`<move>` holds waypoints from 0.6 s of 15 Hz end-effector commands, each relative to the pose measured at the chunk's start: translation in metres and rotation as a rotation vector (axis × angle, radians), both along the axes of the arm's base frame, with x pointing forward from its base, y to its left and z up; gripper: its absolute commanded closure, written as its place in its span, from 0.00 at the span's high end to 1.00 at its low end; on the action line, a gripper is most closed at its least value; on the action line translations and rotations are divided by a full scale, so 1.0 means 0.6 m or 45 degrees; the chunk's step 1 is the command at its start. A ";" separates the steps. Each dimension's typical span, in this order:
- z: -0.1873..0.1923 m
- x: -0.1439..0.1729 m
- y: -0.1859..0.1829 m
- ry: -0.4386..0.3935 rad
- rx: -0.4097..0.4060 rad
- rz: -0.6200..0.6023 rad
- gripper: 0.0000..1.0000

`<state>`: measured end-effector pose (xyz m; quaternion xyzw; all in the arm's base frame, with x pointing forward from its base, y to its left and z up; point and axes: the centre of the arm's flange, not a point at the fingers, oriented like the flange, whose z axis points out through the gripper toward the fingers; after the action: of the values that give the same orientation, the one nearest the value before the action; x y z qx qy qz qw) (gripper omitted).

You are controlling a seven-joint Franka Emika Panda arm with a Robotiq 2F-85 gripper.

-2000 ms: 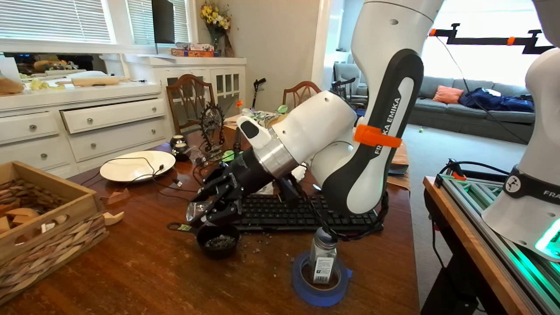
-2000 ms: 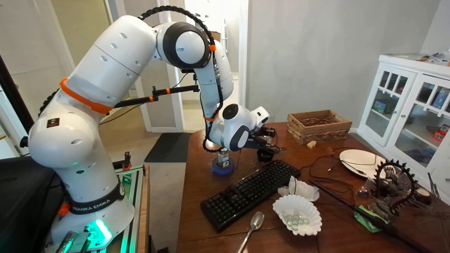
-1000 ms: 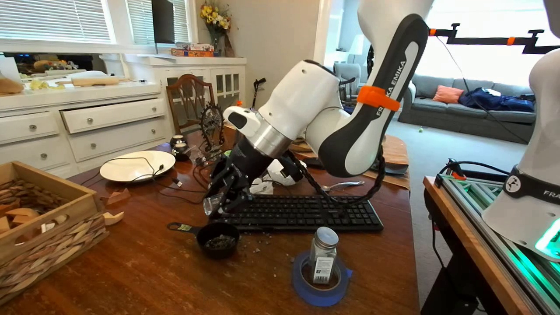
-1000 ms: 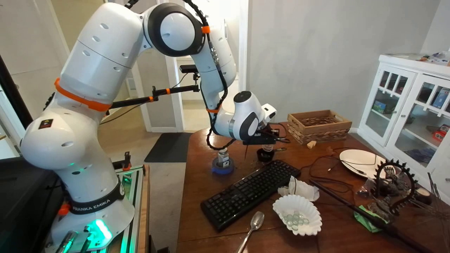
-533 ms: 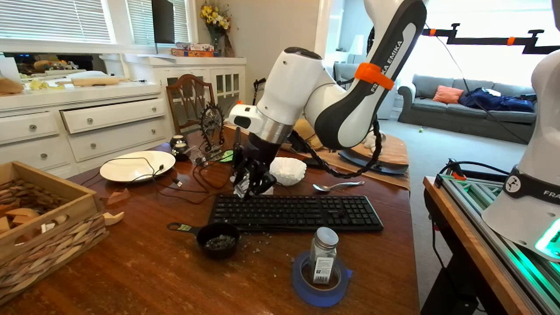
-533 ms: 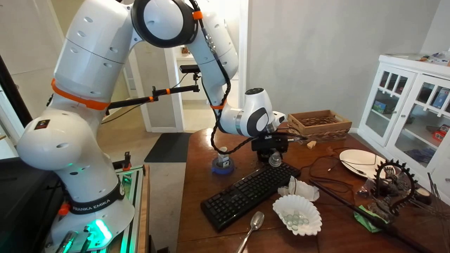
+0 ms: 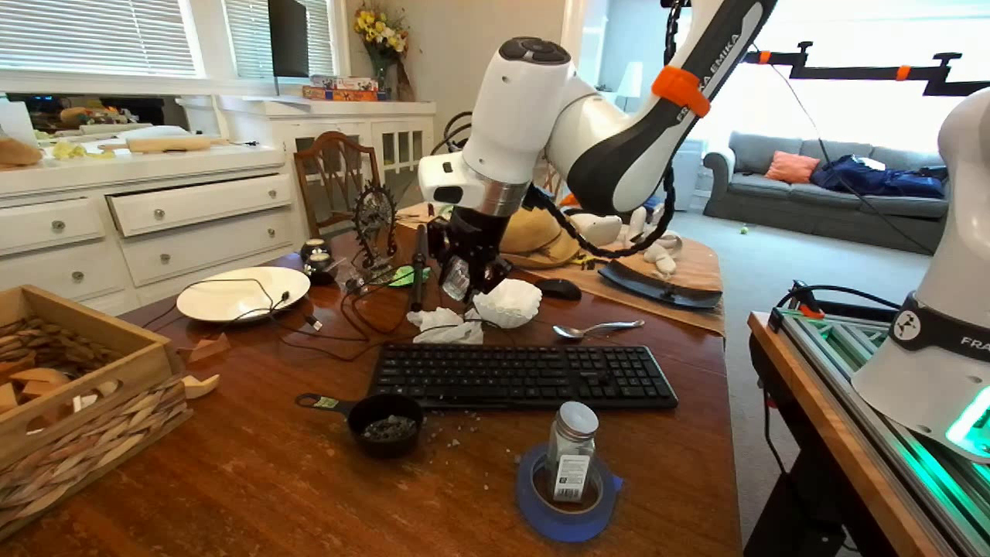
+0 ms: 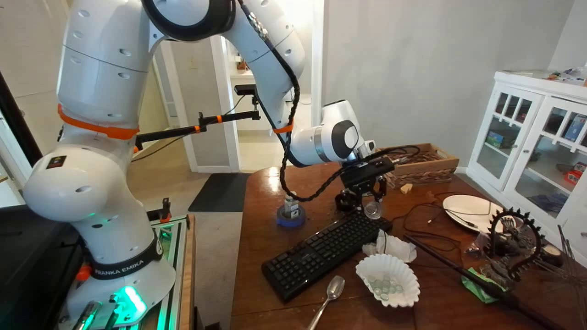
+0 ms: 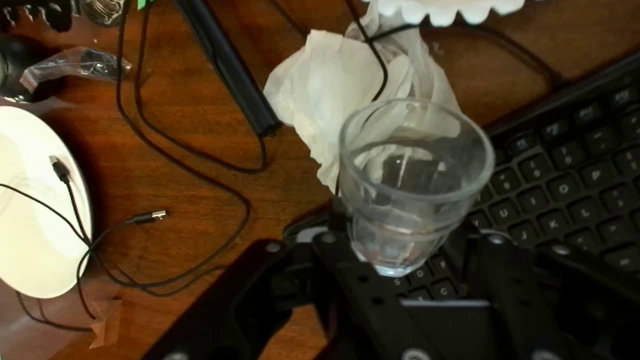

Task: Pick up the small glass cup and pour its contents into the small black pot

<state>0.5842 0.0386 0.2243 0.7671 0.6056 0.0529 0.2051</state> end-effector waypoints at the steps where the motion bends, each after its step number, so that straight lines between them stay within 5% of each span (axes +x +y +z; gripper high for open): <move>1: 0.008 -0.055 -0.006 0.095 -0.191 0.134 0.22; 9: -0.034 -0.137 -0.095 0.283 -0.491 -0.002 0.22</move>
<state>0.5268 0.0003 0.2063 0.7125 0.6435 -0.1059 0.2588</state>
